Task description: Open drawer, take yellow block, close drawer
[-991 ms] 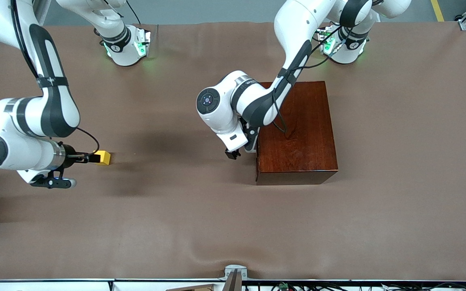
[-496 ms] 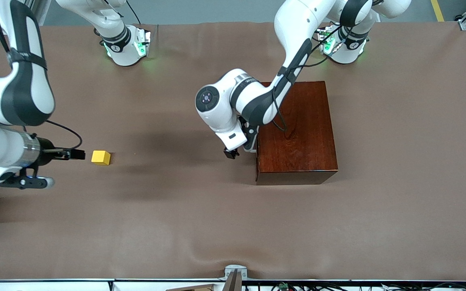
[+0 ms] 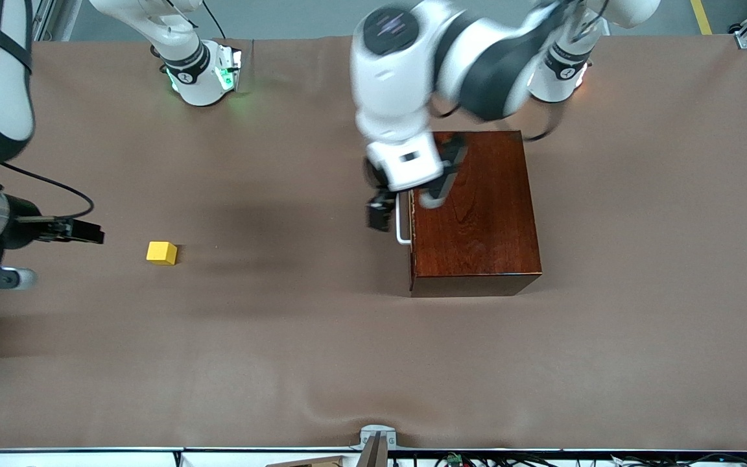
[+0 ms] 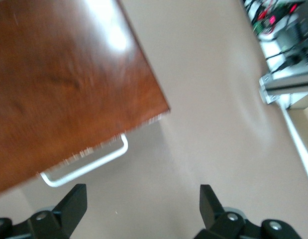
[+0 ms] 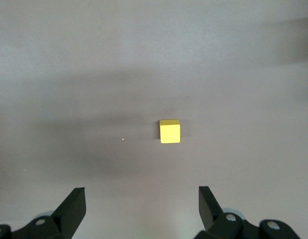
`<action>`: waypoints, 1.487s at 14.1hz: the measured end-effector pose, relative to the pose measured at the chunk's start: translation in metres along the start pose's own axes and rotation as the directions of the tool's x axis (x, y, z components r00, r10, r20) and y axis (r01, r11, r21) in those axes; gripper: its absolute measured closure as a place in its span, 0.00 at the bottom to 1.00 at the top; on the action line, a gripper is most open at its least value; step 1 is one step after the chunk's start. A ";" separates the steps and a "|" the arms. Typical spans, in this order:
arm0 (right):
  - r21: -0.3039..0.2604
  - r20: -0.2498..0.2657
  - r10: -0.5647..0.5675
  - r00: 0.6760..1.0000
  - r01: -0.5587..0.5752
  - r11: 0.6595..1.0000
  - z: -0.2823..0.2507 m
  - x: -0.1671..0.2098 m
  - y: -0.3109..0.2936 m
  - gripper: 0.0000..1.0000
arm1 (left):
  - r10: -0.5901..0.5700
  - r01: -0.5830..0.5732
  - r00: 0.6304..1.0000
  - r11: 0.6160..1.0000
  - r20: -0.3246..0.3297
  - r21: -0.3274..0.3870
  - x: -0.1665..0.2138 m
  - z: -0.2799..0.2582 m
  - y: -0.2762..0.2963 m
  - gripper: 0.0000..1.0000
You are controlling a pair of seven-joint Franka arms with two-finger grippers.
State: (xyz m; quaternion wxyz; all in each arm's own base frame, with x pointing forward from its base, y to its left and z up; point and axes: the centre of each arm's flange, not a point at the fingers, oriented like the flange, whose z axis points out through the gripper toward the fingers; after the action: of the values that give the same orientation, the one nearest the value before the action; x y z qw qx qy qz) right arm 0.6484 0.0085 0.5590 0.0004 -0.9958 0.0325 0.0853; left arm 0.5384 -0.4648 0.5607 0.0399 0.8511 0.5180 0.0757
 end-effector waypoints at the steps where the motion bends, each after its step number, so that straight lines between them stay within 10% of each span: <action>1: 0.000 0.000 0.011 1.000 -0.011 1.000 -0.010 -0.004 0.007 0.00 | 0.037 -0.037 0.999 0.999 0.004 0.012 0.029 -0.018 -0.004 0.00; 7: 0.009 -0.010 0.040 0.999 -0.040 0.999 -0.078 -0.055 0.027 0.00 | 0.311 -0.319 0.946 0.944 0.090 0.087 0.201 -0.049 -0.029 0.00; 11: 0.017 -0.043 0.059 0.997 -0.058 0.998 -0.112 -0.098 0.035 0.00 | 0.560 -0.578 0.812 0.810 0.162 0.095 0.282 -0.055 -0.067 0.00; 21: 0.035 -0.047 0.070 0.996 -0.068 0.997 -0.078 -0.137 0.044 0.00 | 0.783 -0.811 0.570 0.585 0.249 0.018 0.377 -0.072 -0.175 0.00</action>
State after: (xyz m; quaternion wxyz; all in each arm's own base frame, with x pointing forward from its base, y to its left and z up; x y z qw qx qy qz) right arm 0.5238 -0.0269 0.6599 0.0133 -0.9957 0.0683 0.0608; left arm 0.5433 -0.0499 0.6392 0.0016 0.9964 0.0746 -0.0405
